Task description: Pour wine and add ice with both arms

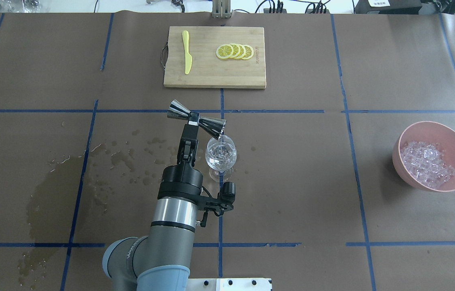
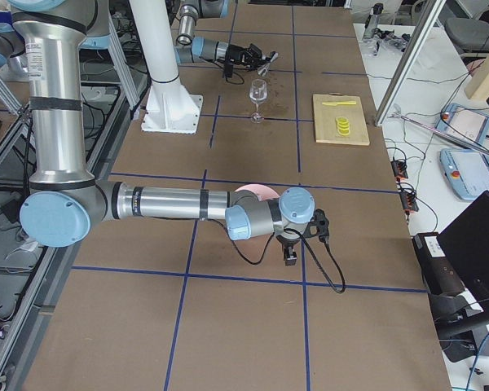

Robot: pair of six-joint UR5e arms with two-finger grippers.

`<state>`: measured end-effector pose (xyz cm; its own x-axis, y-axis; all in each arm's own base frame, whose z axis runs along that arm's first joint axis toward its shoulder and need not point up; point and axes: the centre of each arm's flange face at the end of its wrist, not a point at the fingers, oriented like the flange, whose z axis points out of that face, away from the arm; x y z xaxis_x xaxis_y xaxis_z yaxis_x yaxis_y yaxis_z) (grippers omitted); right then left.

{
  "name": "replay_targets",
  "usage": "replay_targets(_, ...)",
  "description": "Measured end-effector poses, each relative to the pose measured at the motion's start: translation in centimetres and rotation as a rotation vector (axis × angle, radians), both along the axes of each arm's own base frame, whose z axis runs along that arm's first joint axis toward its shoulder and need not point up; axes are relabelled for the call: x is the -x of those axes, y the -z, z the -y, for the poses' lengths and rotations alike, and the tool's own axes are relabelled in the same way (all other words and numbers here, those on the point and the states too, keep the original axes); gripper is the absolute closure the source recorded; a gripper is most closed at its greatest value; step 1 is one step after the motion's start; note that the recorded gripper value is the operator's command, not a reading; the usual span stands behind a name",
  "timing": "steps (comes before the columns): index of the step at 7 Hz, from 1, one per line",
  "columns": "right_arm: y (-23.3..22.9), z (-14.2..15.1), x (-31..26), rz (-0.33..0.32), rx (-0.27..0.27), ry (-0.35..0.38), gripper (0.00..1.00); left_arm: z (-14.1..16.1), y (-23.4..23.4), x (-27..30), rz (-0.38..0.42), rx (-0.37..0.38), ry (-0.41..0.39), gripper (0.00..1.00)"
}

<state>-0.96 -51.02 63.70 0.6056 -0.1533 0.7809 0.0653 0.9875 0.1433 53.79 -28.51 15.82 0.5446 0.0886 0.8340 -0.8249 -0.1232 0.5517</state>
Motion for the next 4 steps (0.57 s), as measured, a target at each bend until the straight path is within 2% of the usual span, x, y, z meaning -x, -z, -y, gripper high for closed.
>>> replay_targets(1,-0.1,0.0,0.0,0.000,0.001,0.000,0.00,0.1,0.0,0.4,-0.020,-0.003,0.003,1.00)
replay_targets(2,0.0,0.1,0.0,0.000,0.000,0.000,0.00,0.3,-0.7,1.5,-0.092,-0.007,0.009,1.00)
replay_targets(4,0.4,0.2,0.0,0.002,-0.007,0.000,0.00,0.4,-6.4,5.1,-0.257,-0.024,0.018,1.00)
